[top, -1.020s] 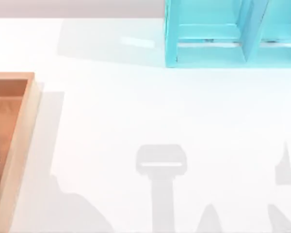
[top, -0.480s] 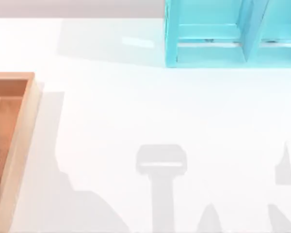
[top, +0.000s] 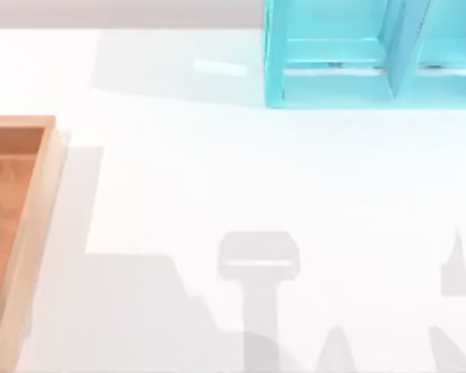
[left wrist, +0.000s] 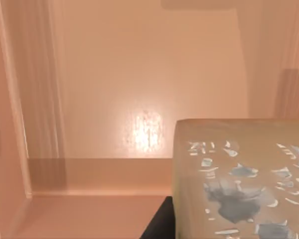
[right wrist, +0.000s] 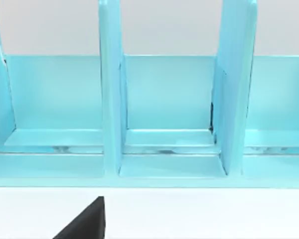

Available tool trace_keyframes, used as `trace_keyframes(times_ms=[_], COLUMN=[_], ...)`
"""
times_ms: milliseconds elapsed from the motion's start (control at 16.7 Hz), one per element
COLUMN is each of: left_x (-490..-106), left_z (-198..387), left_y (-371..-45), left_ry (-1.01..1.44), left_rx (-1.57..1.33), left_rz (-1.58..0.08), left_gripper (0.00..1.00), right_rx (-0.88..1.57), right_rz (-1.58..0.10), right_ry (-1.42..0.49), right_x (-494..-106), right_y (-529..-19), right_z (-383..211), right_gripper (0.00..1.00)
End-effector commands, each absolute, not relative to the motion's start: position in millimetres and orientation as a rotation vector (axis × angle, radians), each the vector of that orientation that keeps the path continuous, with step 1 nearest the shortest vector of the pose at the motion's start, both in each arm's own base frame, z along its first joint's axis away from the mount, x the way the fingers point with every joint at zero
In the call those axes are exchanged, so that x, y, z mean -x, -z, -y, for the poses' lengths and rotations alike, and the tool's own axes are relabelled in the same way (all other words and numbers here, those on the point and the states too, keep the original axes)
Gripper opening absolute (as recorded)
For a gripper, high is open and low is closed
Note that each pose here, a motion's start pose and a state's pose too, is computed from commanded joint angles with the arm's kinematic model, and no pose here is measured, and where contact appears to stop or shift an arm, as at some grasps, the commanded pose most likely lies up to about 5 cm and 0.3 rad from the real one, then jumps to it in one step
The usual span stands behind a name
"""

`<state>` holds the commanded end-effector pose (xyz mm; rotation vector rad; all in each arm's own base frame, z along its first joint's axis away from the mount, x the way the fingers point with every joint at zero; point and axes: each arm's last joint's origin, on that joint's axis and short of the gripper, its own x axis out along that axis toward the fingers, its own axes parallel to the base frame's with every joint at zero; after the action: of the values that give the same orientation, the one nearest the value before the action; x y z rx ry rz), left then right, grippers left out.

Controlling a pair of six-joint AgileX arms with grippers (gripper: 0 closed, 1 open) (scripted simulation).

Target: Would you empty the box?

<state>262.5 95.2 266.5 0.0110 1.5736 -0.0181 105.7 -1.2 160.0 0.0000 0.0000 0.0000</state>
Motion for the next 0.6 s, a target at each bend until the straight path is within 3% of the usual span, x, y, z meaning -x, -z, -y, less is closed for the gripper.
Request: trace_keyframes(times_ms=[360, 600], left_x=[-262, -299], left_z=[-95, -73], left_y=[-270, -269], left_ry=[0.016, 0.017], left_rx=[-0.011, -0.009], left_rz=[-1.572, -1.579], left_gripper=[0.0, 0.0], right_rx=[0.0, 0.0], right_rz=[0.0, 0.0], right_ry=[0.0, 0.0], right_x=[-106, -106], right_y=[-160, -160], right_z=[1, 1], right_gripper=[1.0, 1.0])
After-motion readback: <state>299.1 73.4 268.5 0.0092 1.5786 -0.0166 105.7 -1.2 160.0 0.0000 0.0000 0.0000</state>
